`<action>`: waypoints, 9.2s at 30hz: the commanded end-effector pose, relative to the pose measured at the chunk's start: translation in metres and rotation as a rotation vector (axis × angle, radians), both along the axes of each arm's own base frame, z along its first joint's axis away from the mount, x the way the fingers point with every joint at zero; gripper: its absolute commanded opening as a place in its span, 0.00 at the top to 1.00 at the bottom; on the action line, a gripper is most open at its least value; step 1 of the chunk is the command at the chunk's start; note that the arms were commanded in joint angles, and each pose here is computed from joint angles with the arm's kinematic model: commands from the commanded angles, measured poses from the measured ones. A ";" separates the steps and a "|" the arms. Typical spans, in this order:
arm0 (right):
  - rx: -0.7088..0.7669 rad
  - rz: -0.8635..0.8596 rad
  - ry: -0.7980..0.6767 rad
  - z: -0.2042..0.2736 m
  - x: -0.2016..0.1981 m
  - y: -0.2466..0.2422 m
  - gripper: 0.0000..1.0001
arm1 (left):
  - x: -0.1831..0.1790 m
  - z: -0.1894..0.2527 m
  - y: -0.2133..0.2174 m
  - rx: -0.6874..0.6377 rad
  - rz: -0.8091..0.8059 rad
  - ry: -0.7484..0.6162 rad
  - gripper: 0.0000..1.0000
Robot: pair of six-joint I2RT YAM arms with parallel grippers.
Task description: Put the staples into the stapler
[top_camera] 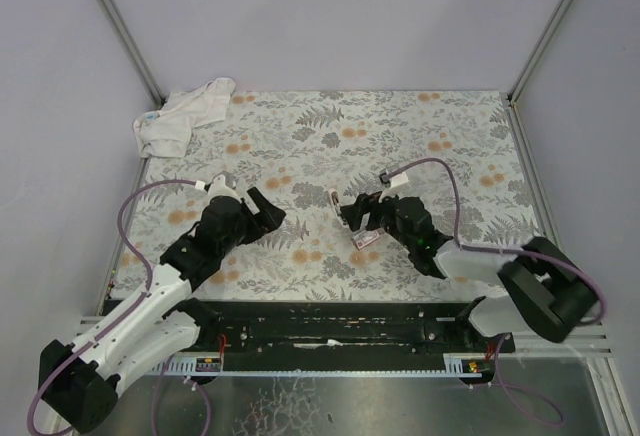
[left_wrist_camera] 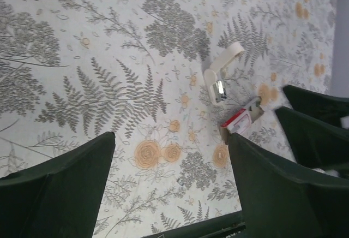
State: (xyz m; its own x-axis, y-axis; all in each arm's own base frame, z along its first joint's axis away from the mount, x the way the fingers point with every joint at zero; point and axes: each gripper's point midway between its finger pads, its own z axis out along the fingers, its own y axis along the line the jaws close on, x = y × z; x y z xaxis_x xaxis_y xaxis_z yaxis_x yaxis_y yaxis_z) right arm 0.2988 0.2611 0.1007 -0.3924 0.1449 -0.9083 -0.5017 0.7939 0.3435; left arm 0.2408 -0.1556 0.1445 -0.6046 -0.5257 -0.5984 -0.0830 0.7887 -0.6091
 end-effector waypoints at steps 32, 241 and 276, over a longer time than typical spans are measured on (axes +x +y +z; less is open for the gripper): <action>-0.069 -0.127 0.284 0.046 -0.046 -0.081 0.00 | 0.189 -0.110 0.163 0.269 0.378 0.390 0.24; 0.214 0.359 0.029 0.117 -0.127 0.011 1.00 | -0.070 -0.064 -0.083 -0.296 -0.126 0.172 0.50; 0.380 0.318 -0.329 0.143 -0.121 -0.004 1.00 | -0.052 0.062 -0.136 -0.822 -0.235 0.093 0.58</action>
